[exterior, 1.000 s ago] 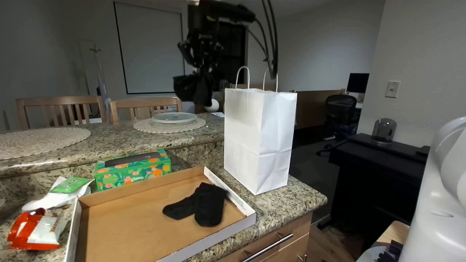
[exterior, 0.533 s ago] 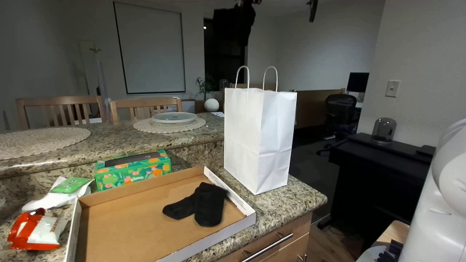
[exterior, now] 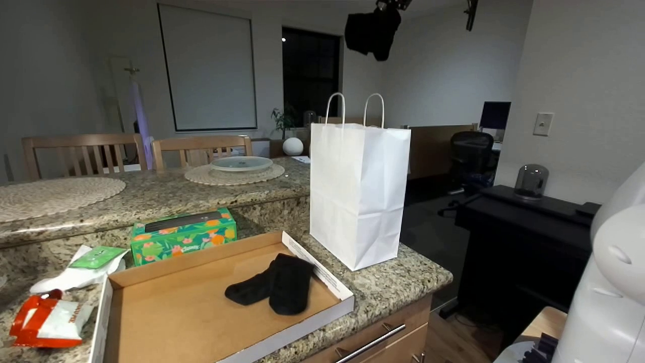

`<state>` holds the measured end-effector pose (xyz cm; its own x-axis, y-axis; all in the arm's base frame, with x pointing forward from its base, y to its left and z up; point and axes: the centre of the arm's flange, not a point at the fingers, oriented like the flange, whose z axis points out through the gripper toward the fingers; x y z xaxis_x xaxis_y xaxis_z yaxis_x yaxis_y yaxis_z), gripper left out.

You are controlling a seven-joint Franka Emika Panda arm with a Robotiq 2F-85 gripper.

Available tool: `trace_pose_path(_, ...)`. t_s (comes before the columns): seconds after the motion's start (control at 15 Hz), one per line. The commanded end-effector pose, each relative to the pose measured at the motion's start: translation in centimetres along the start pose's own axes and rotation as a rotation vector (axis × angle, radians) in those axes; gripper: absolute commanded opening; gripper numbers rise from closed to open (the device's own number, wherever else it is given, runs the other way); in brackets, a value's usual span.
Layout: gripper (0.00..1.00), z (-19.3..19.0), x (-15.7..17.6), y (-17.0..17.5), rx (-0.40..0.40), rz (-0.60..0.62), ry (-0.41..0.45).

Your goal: Put the socks in the bag

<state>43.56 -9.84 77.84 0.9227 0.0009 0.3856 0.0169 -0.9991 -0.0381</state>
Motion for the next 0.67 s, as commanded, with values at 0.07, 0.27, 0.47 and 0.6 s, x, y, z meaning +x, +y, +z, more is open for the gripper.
trace_pose_path(0.07, 0.09, 6.2, 1.8, -0.2, -0.014, -0.098, -0.128)
trace_pose_path(0.27, 0.09, 9.5, 2.6, -1.1, -0.020, -0.148, -0.190)
trace_pose_path(0.47, 0.09, 11.8, 3.0, -1.8, -0.033, -0.176, -0.241)
trace_pose_path(0.6, 0.08, 12.8, 2.9, -2.0, -0.046, -0.191, -0.272)
